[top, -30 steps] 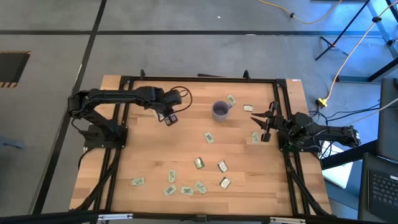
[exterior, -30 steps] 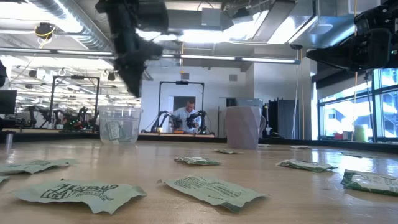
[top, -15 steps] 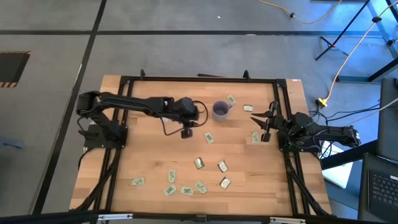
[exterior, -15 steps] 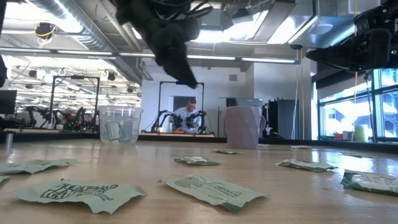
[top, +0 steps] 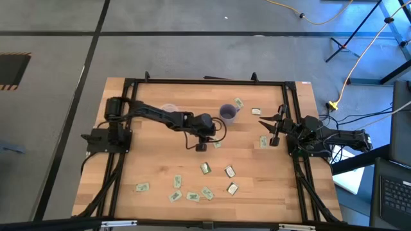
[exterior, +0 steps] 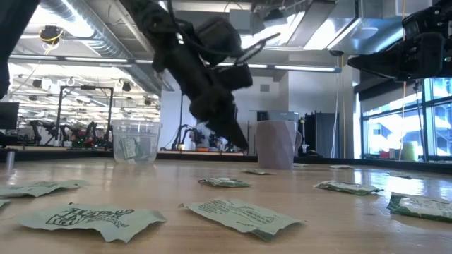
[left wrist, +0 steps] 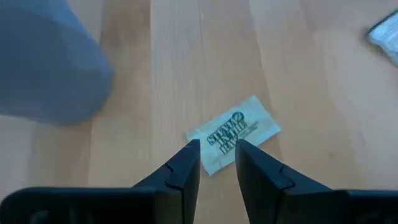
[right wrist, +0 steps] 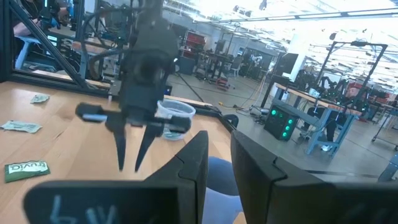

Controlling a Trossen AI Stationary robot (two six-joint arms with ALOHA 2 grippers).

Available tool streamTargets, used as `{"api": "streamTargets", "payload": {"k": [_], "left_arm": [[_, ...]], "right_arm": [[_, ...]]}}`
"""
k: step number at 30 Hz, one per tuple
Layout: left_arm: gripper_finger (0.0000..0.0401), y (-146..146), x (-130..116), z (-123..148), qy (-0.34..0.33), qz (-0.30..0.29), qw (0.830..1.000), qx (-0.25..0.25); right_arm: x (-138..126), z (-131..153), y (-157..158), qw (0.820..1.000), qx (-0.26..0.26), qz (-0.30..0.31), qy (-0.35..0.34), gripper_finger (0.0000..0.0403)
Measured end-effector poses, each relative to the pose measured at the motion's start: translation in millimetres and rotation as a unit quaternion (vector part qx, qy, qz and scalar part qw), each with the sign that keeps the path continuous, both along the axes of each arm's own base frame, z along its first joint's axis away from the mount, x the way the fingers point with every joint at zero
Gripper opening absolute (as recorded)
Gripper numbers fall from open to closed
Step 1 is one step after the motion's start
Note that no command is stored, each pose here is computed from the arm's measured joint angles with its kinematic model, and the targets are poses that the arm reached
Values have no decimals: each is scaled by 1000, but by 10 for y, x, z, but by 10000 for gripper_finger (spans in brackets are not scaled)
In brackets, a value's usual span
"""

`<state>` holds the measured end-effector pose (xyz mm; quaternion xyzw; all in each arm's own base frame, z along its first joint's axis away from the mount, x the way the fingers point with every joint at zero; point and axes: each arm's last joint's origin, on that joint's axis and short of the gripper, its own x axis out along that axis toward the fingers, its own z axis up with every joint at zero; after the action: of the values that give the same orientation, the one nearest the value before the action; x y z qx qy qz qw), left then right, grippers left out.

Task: Pick and place Stevia / Truvia into bins
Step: Put the light green stevia packet into the transparent container

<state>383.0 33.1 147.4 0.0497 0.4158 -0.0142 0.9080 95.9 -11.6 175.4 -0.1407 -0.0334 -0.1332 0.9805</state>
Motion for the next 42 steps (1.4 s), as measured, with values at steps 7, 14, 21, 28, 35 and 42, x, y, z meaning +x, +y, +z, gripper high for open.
{"api": "streamTargets", "payload": {"k": [7,14,21,28,35,42], "left_arm": [[98,-14,47,-145,3,-9,1000,4],[98,-15,78,-250,5,-14,1000,8],[92,-2,90,-332,14,-12,1000,8],[60,-1,87,-338,18,-10,1000,10],[22,3,76,-330,21,-8,1000,12],[6,-11,-37,-123,38,-5,999,5]], "right_arm": [[0,-1,0,1000,-1,0,1,75],[0,-2,0,1000,-1,0,2,74],[0,-2,0,1000,-1,0,2,75],[0,-3,0,1000,-2,-1,2,74],[0,-3,0,1000,-2,0,2,75],[0,-5,0,1000,-2,0,3,75]]}}
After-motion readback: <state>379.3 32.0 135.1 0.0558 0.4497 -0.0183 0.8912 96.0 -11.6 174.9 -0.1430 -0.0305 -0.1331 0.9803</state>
